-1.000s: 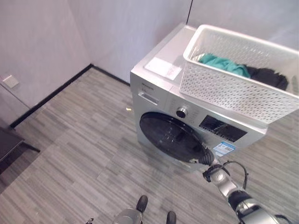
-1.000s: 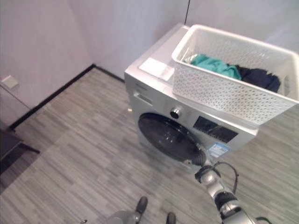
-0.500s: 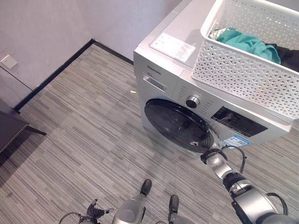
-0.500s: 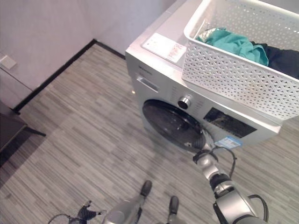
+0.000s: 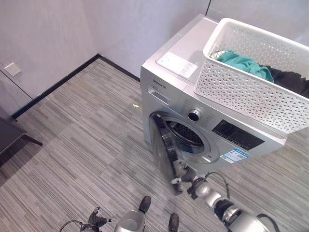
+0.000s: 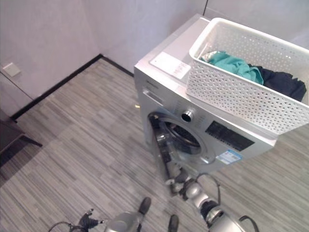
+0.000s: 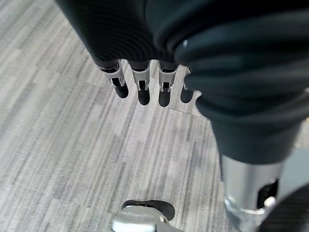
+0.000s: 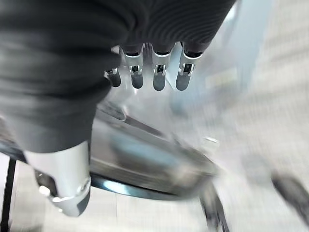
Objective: Grab the laundry basket,head to the washer,open it,put in the laundry and shut it.
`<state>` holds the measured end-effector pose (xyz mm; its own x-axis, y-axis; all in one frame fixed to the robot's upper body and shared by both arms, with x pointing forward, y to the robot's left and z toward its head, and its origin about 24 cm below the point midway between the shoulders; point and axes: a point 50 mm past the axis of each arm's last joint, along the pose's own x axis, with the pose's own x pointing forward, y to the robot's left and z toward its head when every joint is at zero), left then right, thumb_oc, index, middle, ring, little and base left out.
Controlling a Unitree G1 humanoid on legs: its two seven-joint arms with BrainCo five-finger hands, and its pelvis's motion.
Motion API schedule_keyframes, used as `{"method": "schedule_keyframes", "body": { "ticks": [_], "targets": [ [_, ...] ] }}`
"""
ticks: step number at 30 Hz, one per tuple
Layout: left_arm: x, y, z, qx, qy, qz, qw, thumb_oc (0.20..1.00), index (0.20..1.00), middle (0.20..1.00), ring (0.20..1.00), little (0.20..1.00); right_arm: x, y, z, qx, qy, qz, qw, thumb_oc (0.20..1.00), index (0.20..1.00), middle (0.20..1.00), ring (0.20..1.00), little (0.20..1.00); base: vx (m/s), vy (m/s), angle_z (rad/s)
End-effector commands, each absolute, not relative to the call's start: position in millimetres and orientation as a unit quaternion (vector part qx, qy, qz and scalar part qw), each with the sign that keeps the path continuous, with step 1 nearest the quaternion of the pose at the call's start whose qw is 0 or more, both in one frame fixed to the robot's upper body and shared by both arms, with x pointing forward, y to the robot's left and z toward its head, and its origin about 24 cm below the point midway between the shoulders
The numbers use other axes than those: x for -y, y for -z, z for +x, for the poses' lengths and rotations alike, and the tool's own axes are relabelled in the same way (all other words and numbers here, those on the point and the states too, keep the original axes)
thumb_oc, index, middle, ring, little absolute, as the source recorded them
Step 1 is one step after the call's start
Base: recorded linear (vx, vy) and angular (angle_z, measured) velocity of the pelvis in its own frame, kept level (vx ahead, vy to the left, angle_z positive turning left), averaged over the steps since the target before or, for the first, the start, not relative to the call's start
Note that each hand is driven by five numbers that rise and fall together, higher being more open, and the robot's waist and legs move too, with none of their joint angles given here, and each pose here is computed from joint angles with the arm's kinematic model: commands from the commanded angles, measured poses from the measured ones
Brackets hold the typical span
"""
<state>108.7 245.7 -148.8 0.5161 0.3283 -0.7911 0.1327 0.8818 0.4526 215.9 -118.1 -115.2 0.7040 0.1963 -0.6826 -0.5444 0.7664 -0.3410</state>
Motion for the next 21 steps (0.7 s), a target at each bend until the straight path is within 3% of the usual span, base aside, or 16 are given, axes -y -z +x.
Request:
{"method": "schedule_keyframes", "body": {
  "ticks": [1,3,4,6,7,8,10,13,16,18,21],
  "targets": [
    [-264,145,99,-0.489,-0.060,0.282,0.823,1.000,1.000,1.000,1.000,1.000,118,115,214,-0.315,-0.210,-0.270,0.886,1.000,1.000,1.000,1.000,1.000,0.00,0.000,0.00],
    [-266,138,112,-0.458,-0.079,0.277,0.841,1.000,1.000,1.000,1.000,1.000,127,120,205,-0.331,-0.189,-0.255,0.889,1.000,1.000,1.000,1.000,1.000,0.00,0.000,0.00],
    [-270,112,144,-0.365,-0.093,0.284,0.882,1.000,1.000,1.000,1.000,1.000,142,126,191,-0.349,-0.162,-0.243,0.890,1.000,1.000,1.000,1.000,1.000,0.00,0.000,0.00],
    [-281,81,165,-0.282,-0.110,0.315,0.900,1.000,1.000,1.000,1.000,1.000,153,132,179,-0.372,-0.133,-0.233,0.889,1.000,1.000,1.000,1.000,1.000,0.02,-0.023,0.08],
    [-292,20,196,-0.133,-0.119,0.408,0.895,1.000,1.000,1.000,1.000,1.000,166,142,160,-0.404,-0.099,-0.223,0.881,1.000,1.000,1.000,1.000,1.000,0.02,-0.020,0.13],
    [-292,20,195,-0.133,-0.119,0.409,0.895,1.000,1.000,1.000,1.000,1.000,166,142,160,-0.404,-0.100,-0.223,0.881,1.000,1.000,1.000,1.000,1.000,0.03,-0.022,0.09],
    [-288,-26,209,-0.027,-0.096,0.475,0.874,1.000,1.000,1.000,1.000,1.000,167,145,150,-0.416,-0.093,-0.218,0.878,1.000,1.000,1.000,1.000,1.000,0.00,-0.003,0.02],
    [-261,-63,220,0.082,-0.060,0.470,0.877,1.000,1.000,1.000,1.000,1.000,165,155,129,-0.450,-0.108,-0.235,0.855,1.000,1.000,1.000,1.000,1.000,0.00,0.000,0.00],
    [-244,-74,224,0.122,-0.031,0.475,0.871,1.000,1.000,1.000,1.000,1.000,162,156,127,-0.450,-0.119,-0.240,0.852,1.000,1.000,1.000,1.000,1.000,-0.01,0.000,-0.02],
    [-233,-40,229,0.043,0.008,0.406,0.913,1.000,1.000,1.000,1.000,1.000,166,158,123,-0.465,-0.117,-0.238,0.845,1.000,1.000,1.000,1.000,1.000,-0.04,0.019,-0.18],
    [-233,-7,228,-0.041,0.013,0.377,0.925,1.000,1.000,1.000,1.000,1.000,174,160,119,-0.478,-0.110,-0.244,0.836,1.000,1.000,1.000,1.000,1.000,-0.02,0.026,-0.38]
  ]
}}
